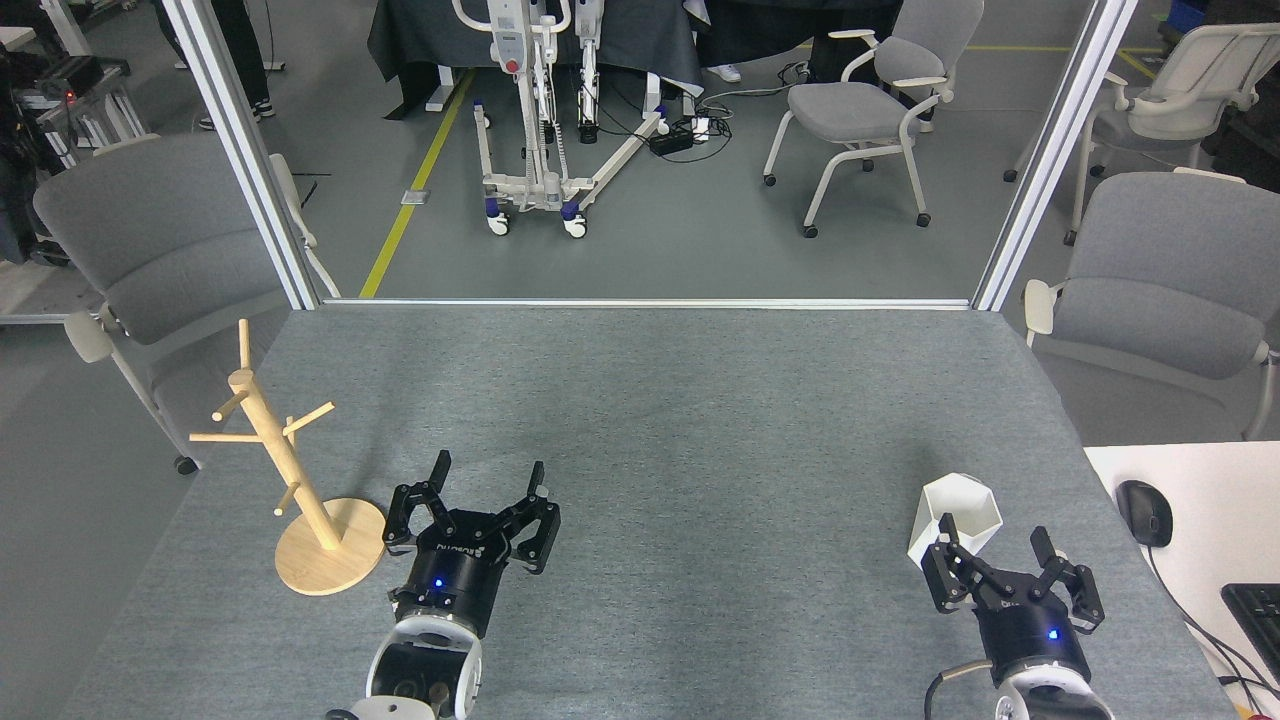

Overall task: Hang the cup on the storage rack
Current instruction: 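Move the right gripper toward the white hexagonal cup and open it, then close the right gripper on the rim of the white cup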

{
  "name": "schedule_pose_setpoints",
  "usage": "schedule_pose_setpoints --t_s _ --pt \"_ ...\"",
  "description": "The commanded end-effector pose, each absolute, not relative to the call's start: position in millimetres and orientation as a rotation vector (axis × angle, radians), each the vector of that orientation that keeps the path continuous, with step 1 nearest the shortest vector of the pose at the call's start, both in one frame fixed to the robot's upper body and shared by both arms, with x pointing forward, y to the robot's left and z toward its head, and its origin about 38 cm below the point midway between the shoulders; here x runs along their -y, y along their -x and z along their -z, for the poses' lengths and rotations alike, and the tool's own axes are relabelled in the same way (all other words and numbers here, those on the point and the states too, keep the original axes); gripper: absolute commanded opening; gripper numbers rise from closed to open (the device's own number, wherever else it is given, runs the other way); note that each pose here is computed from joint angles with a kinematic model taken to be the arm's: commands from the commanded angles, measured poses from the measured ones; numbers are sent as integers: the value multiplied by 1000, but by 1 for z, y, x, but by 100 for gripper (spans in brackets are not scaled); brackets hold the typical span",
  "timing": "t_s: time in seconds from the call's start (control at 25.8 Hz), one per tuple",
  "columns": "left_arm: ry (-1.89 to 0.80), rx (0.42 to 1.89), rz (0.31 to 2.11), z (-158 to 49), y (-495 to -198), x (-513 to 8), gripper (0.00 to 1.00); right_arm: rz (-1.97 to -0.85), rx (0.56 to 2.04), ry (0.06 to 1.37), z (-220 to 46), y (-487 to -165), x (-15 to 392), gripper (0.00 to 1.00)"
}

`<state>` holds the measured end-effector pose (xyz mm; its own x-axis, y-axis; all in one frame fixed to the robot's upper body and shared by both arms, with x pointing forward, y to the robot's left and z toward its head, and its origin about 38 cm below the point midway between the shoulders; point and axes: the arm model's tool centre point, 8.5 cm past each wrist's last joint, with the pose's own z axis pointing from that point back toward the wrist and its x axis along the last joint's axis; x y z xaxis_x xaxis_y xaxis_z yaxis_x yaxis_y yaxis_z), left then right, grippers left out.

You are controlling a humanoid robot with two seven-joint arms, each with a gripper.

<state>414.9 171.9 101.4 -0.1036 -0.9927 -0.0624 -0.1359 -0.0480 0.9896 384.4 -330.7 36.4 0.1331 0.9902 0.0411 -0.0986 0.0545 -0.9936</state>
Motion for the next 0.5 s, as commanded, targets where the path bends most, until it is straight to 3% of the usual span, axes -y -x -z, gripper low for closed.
schedule_pose_setpoints --t_s 0.0,0.46 --pt "-1294 1363 1264 -101 -415 -171 99 -1126 1013 1132 -20 -381 339 100" --pt "-1287 1368 1262 -101 -417 -171 99 -1144 982 1109 -9 -383 339 100"
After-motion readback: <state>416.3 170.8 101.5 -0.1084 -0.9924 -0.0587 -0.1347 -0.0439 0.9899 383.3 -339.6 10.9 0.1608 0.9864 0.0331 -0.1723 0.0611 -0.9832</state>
